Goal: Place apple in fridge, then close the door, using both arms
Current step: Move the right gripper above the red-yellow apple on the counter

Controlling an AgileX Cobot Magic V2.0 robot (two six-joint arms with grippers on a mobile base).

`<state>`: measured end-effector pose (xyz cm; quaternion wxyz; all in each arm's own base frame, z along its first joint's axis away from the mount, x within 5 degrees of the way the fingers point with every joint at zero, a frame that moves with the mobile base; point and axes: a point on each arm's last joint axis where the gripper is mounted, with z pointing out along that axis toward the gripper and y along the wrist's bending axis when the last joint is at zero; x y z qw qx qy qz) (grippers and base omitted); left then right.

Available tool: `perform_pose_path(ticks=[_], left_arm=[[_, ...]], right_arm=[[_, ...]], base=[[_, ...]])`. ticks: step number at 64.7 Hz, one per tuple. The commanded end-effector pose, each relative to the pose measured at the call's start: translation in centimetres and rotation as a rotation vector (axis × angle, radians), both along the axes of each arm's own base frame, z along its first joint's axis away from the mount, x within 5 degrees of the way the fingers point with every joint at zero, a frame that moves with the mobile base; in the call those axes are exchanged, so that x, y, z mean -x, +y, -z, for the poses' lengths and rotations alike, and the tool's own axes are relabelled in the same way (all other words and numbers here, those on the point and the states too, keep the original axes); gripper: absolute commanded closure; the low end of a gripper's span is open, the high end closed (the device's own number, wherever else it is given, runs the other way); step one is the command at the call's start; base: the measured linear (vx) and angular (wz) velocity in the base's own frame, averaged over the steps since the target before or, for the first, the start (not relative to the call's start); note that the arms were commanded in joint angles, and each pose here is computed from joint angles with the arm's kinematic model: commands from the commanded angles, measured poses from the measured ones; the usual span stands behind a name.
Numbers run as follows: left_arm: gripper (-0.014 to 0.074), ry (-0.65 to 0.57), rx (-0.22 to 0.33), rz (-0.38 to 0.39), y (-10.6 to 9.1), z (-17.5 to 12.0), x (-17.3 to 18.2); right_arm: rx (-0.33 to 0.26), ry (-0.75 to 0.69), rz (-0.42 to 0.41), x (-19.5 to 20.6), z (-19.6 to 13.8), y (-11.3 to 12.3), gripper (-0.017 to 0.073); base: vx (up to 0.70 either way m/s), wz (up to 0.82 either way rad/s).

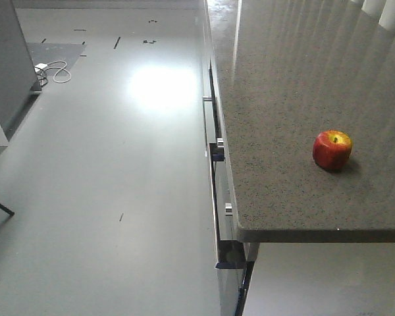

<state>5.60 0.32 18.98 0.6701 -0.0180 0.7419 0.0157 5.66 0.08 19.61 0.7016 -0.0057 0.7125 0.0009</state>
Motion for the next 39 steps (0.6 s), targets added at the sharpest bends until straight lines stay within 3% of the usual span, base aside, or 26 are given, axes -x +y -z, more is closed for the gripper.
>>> perform_pose_path(ticks=[1,39], left_arm=[[0.0599,-0.107,0.007,0.009,-0.08,-1.33,0.14],[0.0599,-0.107,0.007,0.009,-0.08,-1.33,0.14]], right_arm=[[0.011,-0.084,0.008,0.09,-0.85,-0.07,0.0562],[0.011,-0.084,0.008,0.09,-0.85,-0.07,0.0562]], base=[[0.0,0.0],[0.0,0.0]])
